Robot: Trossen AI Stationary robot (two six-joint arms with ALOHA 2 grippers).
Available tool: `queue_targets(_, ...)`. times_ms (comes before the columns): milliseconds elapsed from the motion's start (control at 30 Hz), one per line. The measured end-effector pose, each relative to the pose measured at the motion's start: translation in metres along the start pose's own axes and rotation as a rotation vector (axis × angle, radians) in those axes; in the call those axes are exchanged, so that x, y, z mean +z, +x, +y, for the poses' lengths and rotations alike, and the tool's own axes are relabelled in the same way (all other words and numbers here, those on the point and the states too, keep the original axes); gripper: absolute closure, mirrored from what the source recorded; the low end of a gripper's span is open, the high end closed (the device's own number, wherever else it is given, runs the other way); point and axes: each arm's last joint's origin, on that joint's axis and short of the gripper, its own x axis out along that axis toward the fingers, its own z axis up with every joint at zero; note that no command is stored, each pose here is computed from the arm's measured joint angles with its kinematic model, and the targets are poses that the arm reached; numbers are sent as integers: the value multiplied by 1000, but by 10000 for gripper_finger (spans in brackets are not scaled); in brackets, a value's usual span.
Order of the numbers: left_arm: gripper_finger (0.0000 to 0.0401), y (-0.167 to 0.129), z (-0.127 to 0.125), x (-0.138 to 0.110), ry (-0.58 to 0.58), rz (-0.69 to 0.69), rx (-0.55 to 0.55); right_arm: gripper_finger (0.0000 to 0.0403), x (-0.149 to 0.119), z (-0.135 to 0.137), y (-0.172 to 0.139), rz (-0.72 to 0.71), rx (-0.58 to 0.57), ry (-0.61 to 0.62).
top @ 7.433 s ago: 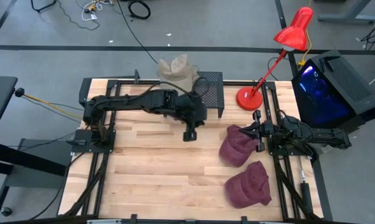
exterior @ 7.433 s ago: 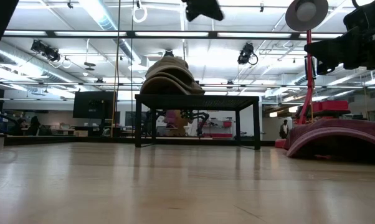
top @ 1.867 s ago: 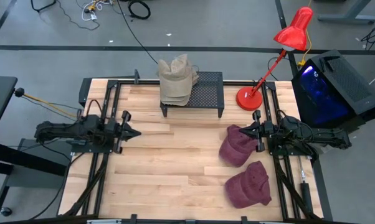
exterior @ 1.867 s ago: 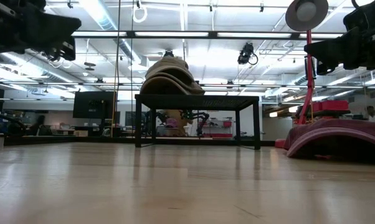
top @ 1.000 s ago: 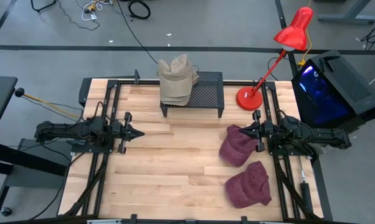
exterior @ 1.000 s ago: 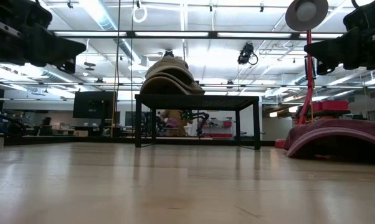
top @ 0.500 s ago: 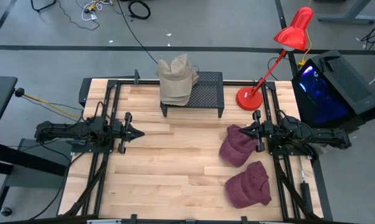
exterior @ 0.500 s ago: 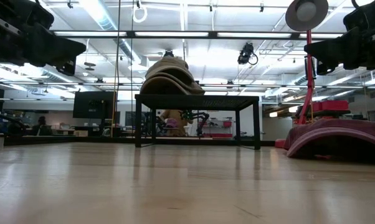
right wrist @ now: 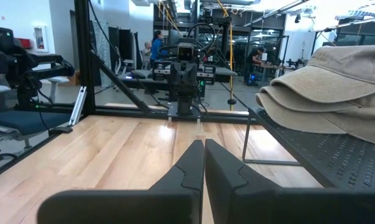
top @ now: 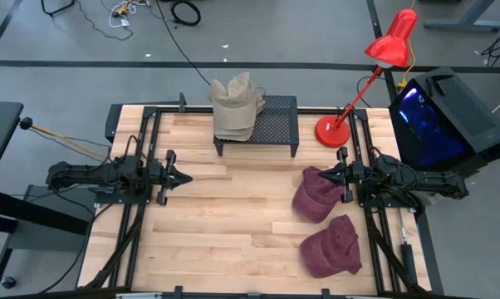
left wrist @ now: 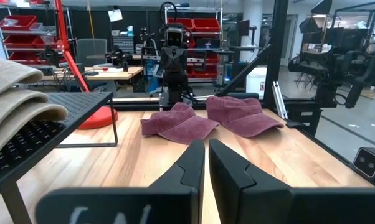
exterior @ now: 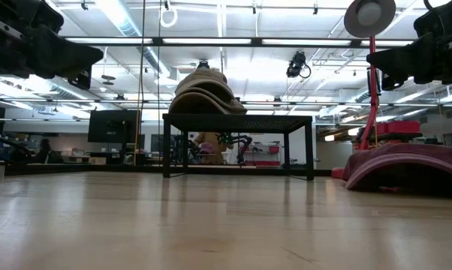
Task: Pick & Place hat
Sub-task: Put the top red cap on the shelf
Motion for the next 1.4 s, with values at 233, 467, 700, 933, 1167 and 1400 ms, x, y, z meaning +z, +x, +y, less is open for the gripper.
queue_targets(233,371,0,0,0,0,-1,1,387,0,0,0,0,0,0)
queue_targets(467,371,0,0,0,0,-3,3,387,0,0,0,0,0,0)
queue_targets(700,371,0,0,0,1,-4,3,387,3,0,0,-27,-1,9)
queue_targets(933,371,0,0,0,1,-4,3,387,18,1,-2,-188,67,124)
queue_targets(1167,371,0,0,0,1,-4,3,387,41,1,-9,-424,144,257)
queue_targets(1400,371,0,0,0,0,-4,3,387,60,-1,-16,-541,118,310)
